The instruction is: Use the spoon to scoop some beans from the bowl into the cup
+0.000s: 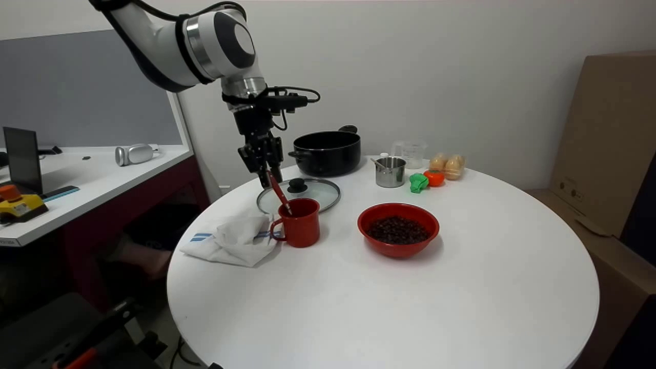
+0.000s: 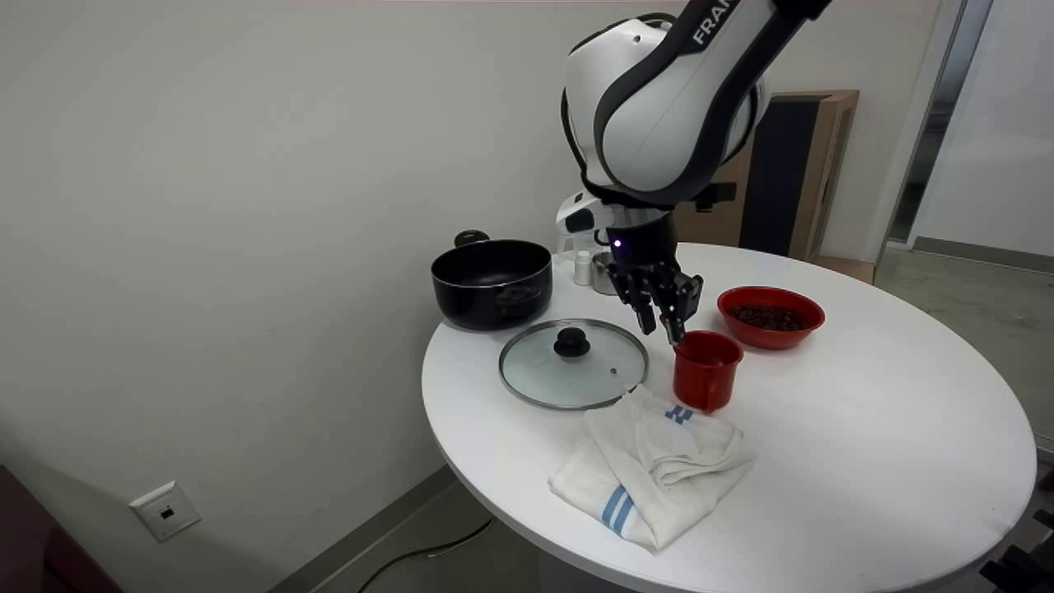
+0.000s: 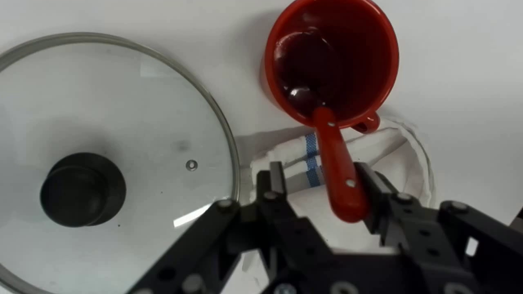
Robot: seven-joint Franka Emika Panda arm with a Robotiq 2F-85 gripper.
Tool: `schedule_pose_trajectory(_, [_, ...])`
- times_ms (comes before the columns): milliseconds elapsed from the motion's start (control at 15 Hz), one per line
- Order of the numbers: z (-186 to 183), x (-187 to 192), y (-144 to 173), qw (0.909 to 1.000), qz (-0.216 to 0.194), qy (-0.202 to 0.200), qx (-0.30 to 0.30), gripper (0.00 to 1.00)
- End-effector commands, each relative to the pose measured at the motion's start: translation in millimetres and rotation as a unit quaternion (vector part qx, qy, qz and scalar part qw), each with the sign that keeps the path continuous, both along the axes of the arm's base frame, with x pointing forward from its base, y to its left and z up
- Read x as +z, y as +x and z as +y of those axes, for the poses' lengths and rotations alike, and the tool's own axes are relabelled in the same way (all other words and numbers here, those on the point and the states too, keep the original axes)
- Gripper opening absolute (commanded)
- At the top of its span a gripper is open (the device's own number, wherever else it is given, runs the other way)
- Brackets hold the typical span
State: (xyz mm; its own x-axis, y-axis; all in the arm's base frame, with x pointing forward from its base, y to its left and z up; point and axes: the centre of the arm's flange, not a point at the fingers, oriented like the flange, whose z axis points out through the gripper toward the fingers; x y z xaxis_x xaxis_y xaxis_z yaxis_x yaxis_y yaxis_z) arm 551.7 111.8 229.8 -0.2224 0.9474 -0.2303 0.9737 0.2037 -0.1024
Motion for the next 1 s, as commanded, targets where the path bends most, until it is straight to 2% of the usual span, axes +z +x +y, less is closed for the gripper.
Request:
schedule_pose_trajectory(0, [1.4,11.4,-11.4,1.0000,-0.002,-0.004,-0.008,0.16])
schedule_pose_trajectory(133, [-1.2,15.9,-15.2,0.9999,-0.002,-0.004,-0.012,0.01])
schedule_pose_trajectory(200, [-3.6,19.9,-18.0,0.9999,0.001,-0.003,-0.015,0.01])
schedule_pose_trajectory(267, [-5.8,22.9,-20.7,0.9998,0.002,-0.005,-0.019,0.05])
schedule_pose_trajectory(533, [-20.0,41.8,-30.8,0.9993,0.015,-0.003,-0.036,0.05])
schedule_pose_trajectory(733, [-32.8,68.3,-31.6,0.9979,0.016,0.020,-0.059,0.05])
schedule_pose_trajectory(933, [-45.0,98.9,-23.2,0.9953,-0.004,0.044,-0.086,0.05])
